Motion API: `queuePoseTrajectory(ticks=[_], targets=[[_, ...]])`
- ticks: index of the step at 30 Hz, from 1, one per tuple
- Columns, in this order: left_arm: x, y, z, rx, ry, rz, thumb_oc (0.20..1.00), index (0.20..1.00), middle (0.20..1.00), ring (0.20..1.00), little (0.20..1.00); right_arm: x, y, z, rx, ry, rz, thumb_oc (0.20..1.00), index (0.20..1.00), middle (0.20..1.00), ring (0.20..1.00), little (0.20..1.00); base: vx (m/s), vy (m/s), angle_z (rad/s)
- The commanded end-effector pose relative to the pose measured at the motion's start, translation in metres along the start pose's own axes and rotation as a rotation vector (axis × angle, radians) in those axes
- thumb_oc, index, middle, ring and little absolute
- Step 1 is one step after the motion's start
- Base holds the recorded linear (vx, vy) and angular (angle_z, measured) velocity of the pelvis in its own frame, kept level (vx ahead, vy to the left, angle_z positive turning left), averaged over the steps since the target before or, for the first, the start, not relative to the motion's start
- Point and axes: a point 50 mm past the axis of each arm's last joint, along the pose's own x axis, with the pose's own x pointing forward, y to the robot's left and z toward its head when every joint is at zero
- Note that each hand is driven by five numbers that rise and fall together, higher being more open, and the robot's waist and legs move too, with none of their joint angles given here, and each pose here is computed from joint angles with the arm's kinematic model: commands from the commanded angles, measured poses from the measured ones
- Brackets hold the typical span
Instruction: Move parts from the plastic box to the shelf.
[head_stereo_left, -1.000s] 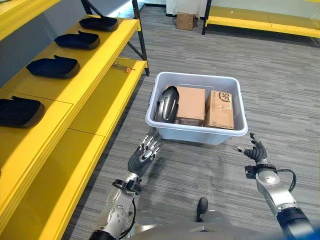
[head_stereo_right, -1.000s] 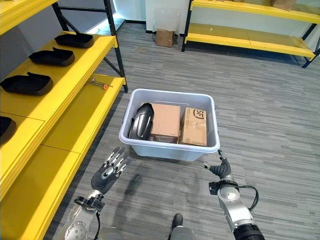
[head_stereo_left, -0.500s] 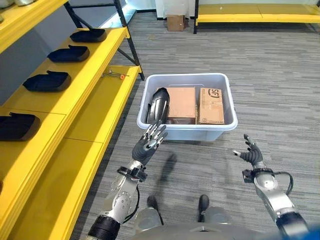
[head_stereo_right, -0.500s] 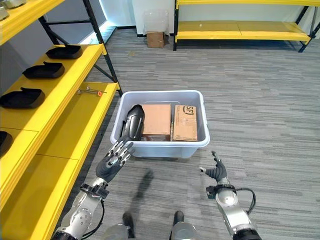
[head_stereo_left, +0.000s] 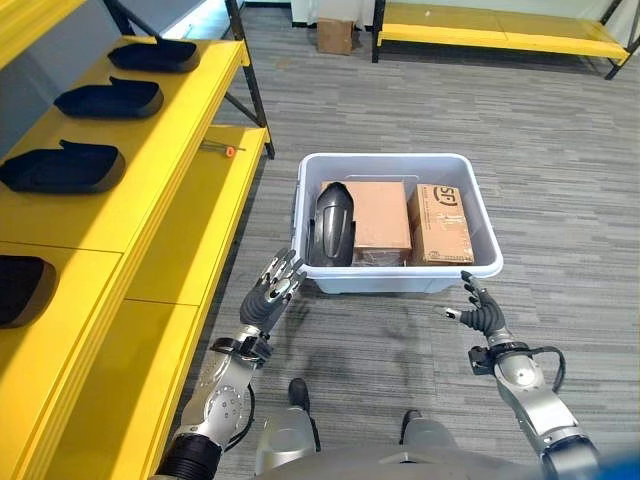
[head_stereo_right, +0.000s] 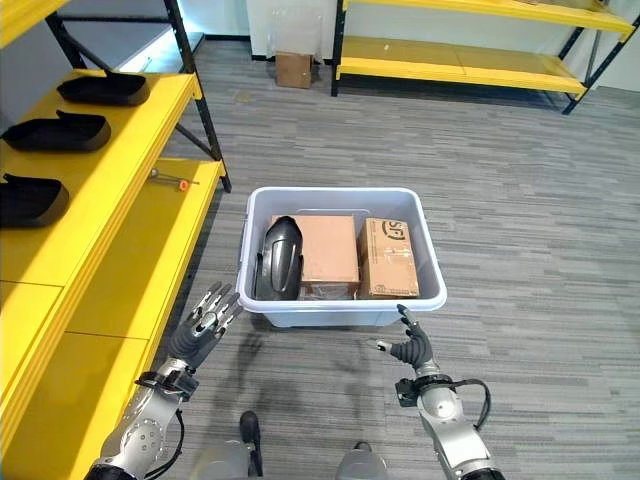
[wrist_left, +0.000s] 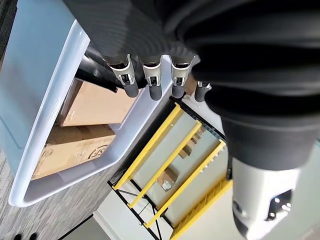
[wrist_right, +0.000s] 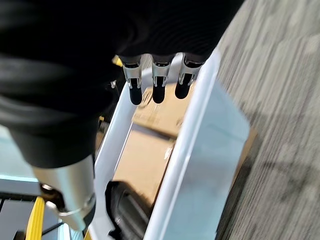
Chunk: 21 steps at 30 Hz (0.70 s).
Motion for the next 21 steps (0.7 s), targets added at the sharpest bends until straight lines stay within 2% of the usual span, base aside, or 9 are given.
queuePoseTrajectory(ticks=[1,8,14,17,21], targets=[[0.007,-0.024,0.009,0.03,-0.082,-0.13,1.0,1.0,1.0,1.0,1.0,0.001,-0.006,0.017,0.025,-0.089,0.031,1.0,1.0,1.0,1.0,1.0,0.11,0.151,-0.09],[0.016,-0.03,0.014,0.081,-0.08,-0.154,1.0,1.0,1.0,1.0,1.0,0.007,0.003,0.026,-0.019,-0.127,0.054,1.0,1.0,1.0,1.0,1.0,0.07,0.166,0.01],[0.02,-0.031,-0.001,0.109,0.006,-0.145,1.0,1.0,1.0,1.0,1.0,0.012,0.005,0.04,0.027,-0.181,0.012,1.0,1.0,1.0,1.0,1.0,0.07,0.208,0.07],[0.014,-0.028,0.001,0.094,-0.014,-0.121,1.0,1.0,1.0,1.0,1.0,0.012,0.004,0.041,0.019,-0.186,0.009,1.0,1.0,1.0,1.0,1.0,0.09,-0.052,-0.18],[0.012,-0.024,0.009,0.111,-0.036,-0.111,1.0,1.0,1.0,1.0,1.0,0.012,0.001,0.041,0.043,-0.188,0.001,1.0,1.0,1.0,1.0,1.0,0.14,-0.279,-0.07]])
